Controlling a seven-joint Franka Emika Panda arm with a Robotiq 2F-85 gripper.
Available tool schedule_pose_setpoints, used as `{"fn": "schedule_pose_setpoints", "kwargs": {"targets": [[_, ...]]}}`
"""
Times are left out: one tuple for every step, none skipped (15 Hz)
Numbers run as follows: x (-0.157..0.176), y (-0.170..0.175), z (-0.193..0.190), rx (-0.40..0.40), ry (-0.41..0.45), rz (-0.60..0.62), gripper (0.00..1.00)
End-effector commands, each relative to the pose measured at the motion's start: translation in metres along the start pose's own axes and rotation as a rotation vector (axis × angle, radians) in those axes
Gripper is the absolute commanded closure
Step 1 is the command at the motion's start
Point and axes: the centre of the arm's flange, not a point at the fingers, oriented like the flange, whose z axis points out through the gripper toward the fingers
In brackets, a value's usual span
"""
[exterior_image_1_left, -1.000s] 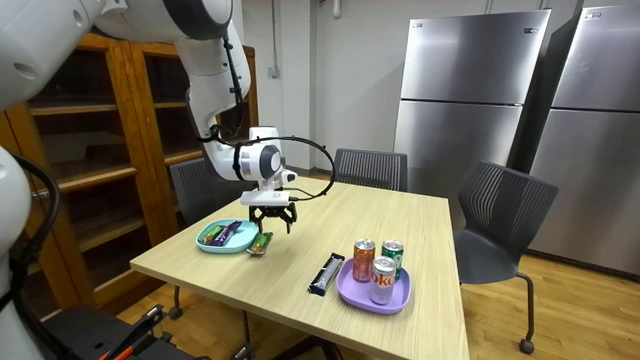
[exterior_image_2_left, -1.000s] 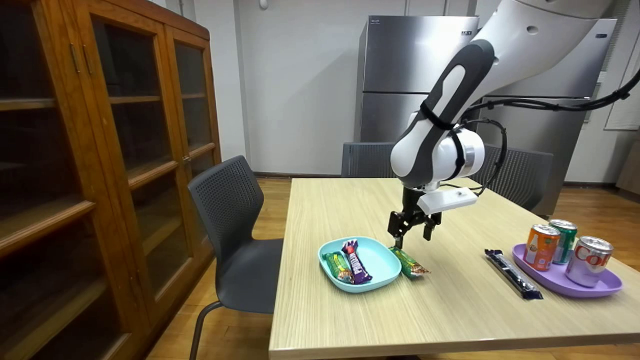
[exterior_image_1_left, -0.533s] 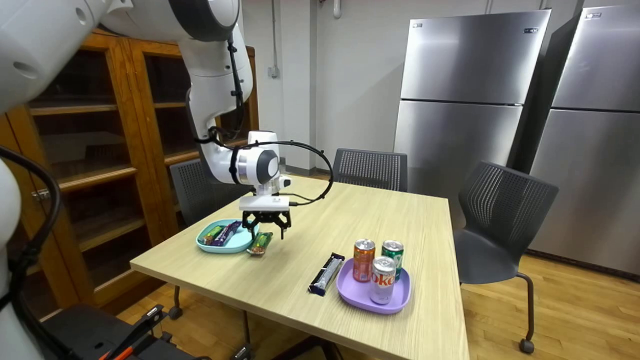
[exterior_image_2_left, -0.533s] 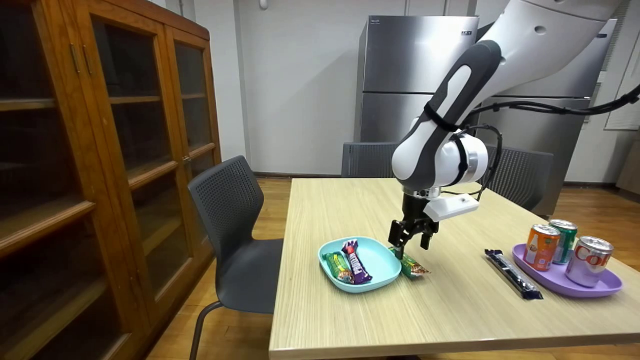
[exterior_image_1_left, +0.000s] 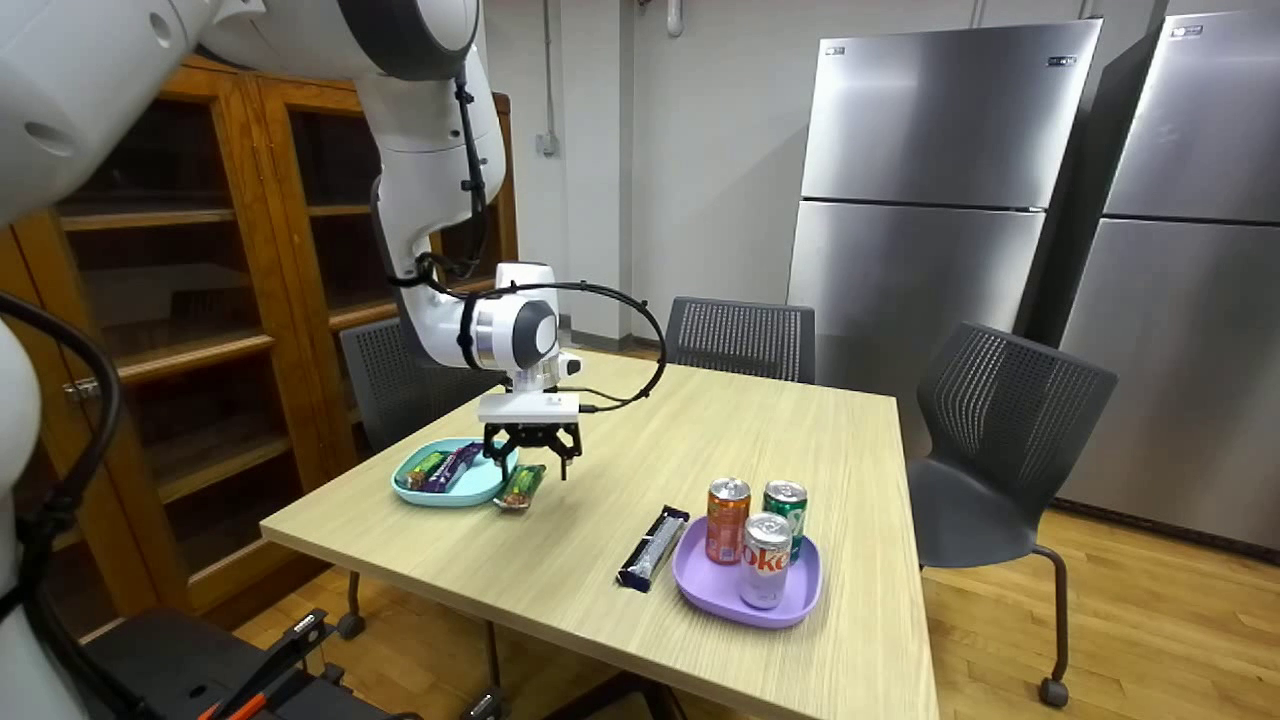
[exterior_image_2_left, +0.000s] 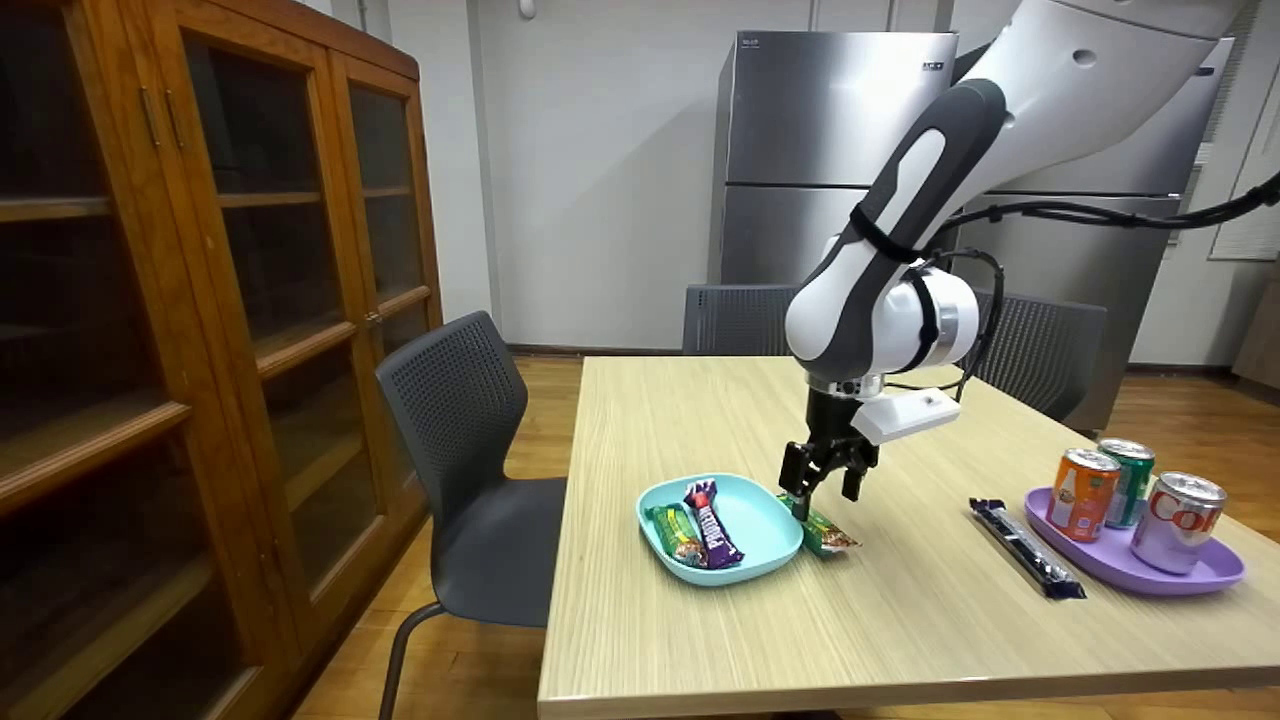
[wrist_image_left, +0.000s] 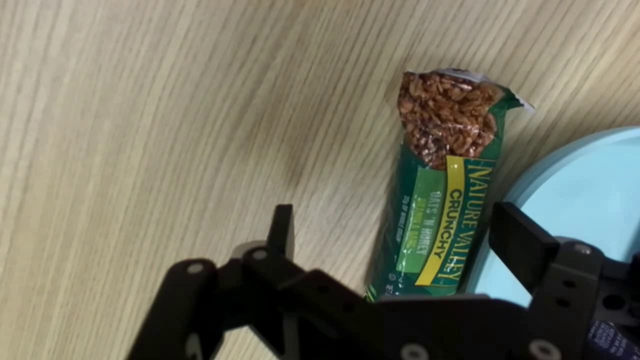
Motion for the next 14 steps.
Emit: {"fn": "schedule_pose_setpoints", "kwargs": {"targets": [[-0.012, 0.001, -0.009, 0.006, -0.023, -0.022, 0.0], [-0.012, 0.001, -0.009, 0.005, -0.023, -0.021, 0.0], [-0.012, 0.001, -0.007, 0.004, -0.028, -0.02, 0.0], [-0.013, 0.001, -0.007, 0.003, -0.03, -0.02, 0.0], [-0.013, 0.001, -0.006, 0.001, -0.033, -0.019, 0.0], [-0.013, 0.002, -0.005, 0.0, -0.037, -0.018, 0.0], [-0.014, 0.002, -0.004, -0.001, -0.039, -0.018, 0.0], [-0.014, 0.002, -0.004, -0.005, -0.041, -0.016, 0.0], [-0.014, 0.004, -0.004, -0.006, -0.043, -0.015, 0.0], [-0.015, 0.005, -0.003, -0.008, -0.046, -0.013, 0.0], [-0.017, 0.006, -0.002, -0.009, -0.052, -0.01, 0.0], [-0.018, 0.007, 0.0, -0.009, -0.057, -0.007, 0.0], [-0.02, 0.008, 0.001, -0.009, -0.061, -0.005, 0.0], [-0.021, 0.008, 0.002, -0.009, -0.064, -0.003, 0.0]]}}
